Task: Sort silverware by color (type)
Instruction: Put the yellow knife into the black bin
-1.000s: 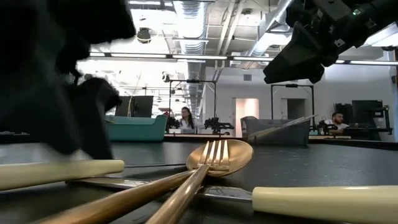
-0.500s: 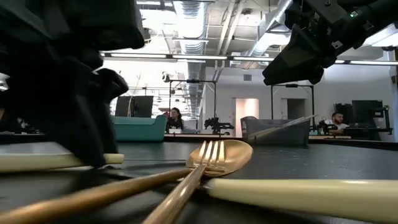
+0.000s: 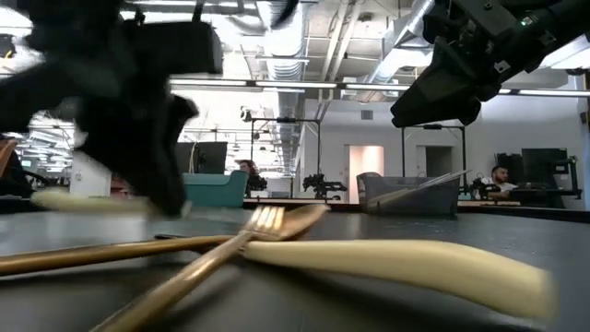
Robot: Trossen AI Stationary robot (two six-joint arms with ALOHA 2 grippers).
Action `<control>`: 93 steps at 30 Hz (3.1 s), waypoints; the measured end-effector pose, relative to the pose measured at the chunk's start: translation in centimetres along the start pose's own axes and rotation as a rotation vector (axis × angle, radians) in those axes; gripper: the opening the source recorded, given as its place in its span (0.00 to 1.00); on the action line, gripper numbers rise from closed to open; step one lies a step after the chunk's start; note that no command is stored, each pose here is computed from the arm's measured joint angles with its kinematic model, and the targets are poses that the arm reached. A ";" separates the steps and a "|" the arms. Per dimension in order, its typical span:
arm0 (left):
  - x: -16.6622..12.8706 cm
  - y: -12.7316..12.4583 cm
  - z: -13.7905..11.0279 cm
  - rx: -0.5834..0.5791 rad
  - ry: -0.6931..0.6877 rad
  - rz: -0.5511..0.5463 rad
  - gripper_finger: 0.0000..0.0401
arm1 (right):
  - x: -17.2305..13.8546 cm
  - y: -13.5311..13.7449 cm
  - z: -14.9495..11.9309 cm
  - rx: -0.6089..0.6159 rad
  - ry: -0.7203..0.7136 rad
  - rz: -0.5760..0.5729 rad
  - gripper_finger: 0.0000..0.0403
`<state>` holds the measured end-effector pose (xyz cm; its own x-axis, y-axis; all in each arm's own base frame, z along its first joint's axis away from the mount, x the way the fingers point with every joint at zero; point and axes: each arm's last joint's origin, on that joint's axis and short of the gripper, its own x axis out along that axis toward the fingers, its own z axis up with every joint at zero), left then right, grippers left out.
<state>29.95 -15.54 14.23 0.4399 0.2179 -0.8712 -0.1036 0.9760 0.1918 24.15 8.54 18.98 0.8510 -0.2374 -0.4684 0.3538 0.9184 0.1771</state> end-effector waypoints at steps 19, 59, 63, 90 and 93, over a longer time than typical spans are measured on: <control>-4.9 6.1 4.6 0.122 -0.349 0.262 0.06 | 0.2 0.0 0.5 0.031 -0.033 0.012 0.38; -6.0 7.1 6.8 0.234 -0.477 0.613 0.06 | 1.1 -1.8 6.4 0.229 -0.417 0.157 0.13; -5.9 7.2 6.8 0.215 -0.481 0.596 0.07 | 1.2 -1.9 6.3 0.199 -0.404 0.151 0.03; -2.9 7.9 2.4 -0.013 -0.320 0.487 0.26 | -10.5 -14.3 8.1 0.238 -0.314 -0.388 0.01; -2.8 8.1 2.4 -0.023 -0.319 0.489 0.26 | -11.6 -15.8 7.5 0.267 -0.289 -0.489 0.01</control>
<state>30.00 -8.27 19.27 0.5826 0.6377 -0.5040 -0.3800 0.7618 0.5247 11.66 -5.57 28.14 0.6234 -0.7206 -0.3036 0.7818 0.5800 0.2288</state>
